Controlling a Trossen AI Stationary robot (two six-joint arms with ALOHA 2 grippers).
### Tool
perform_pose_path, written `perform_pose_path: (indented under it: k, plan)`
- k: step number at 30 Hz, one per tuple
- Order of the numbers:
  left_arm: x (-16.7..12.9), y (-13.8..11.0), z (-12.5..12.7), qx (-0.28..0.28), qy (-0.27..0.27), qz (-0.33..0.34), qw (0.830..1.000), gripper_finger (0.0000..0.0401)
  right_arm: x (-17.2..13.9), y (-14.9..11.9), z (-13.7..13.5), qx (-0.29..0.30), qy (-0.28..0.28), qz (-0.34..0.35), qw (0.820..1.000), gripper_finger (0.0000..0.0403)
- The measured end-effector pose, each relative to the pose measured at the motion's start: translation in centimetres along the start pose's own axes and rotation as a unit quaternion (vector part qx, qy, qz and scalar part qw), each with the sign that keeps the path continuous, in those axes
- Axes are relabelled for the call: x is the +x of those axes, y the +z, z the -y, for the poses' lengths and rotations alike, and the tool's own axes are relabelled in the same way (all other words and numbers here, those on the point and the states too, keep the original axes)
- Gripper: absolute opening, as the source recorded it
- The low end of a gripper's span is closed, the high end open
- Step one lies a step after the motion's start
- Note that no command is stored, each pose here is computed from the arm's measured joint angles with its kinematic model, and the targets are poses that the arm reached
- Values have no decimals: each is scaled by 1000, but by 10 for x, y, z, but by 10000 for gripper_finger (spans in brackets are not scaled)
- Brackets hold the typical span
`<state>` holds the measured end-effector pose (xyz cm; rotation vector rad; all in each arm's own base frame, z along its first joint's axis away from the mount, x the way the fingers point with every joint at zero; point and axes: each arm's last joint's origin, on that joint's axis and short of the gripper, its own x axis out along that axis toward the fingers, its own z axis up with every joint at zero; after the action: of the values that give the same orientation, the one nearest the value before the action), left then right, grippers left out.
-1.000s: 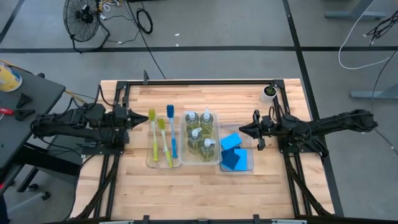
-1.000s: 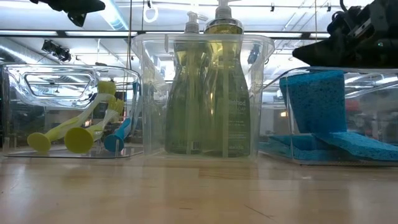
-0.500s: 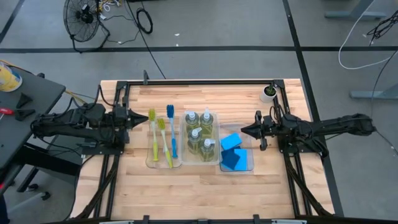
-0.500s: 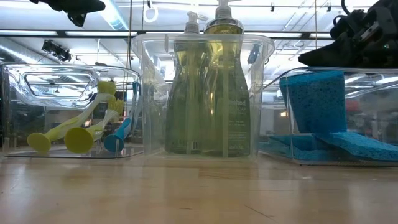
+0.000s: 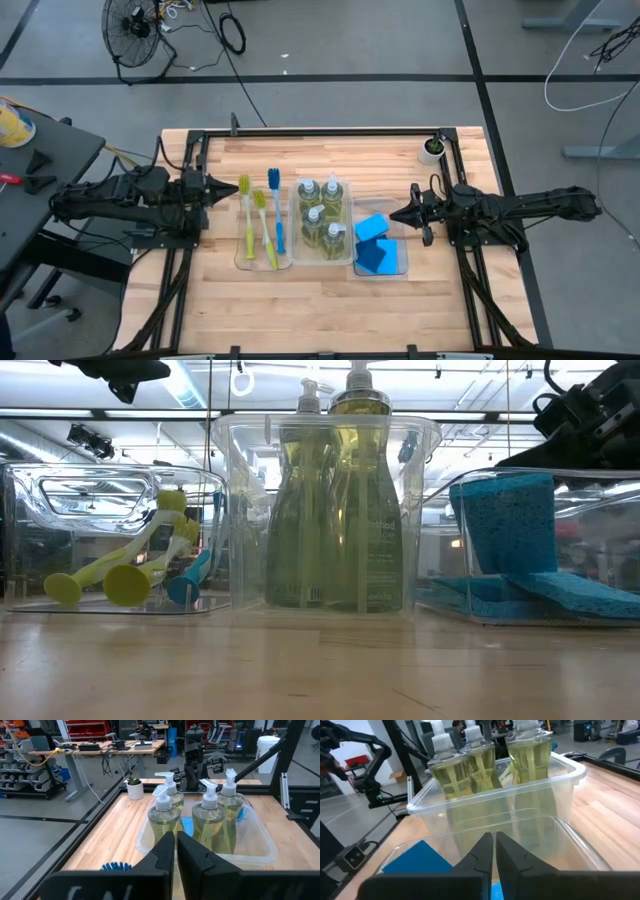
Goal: Pick & Place Kitchen Sink Supplies
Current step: Return to Home Position
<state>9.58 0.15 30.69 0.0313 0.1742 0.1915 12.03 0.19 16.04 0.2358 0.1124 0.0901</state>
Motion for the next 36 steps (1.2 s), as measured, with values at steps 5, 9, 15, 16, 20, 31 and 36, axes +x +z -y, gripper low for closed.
perform_pose_path:
  k: [5,9,15,16,20,31,36]
  plan:
    - [0,0,0,0,1,0,1000,25,-2,-1,0,-3,-1,-2,1000,25]
    - [0,2,0,-3,1,10,1000,25,-5,-2,0,-1,-3,-8,1000,25]
    - [0,5,0,-4,1,23,1000,26,-8,-1,-1,-14,-1,-1,1000,25]
    - [0,5,0,-4,1,23,1000,25,-9,-2,0,-14,-2,-6,1000,25]
    - [0,5,0,-4,1,24,1000,25,-11,-5,0,-12,-6,-16,1000,25]
    - [0,5,0,-7,1,25,1000,25,-21,1,1,-47,-81,-79,992,25]
    - [0,5,0,-6,1,25,1000,26,-24,11,-1,-50,-90,-74,992,25]
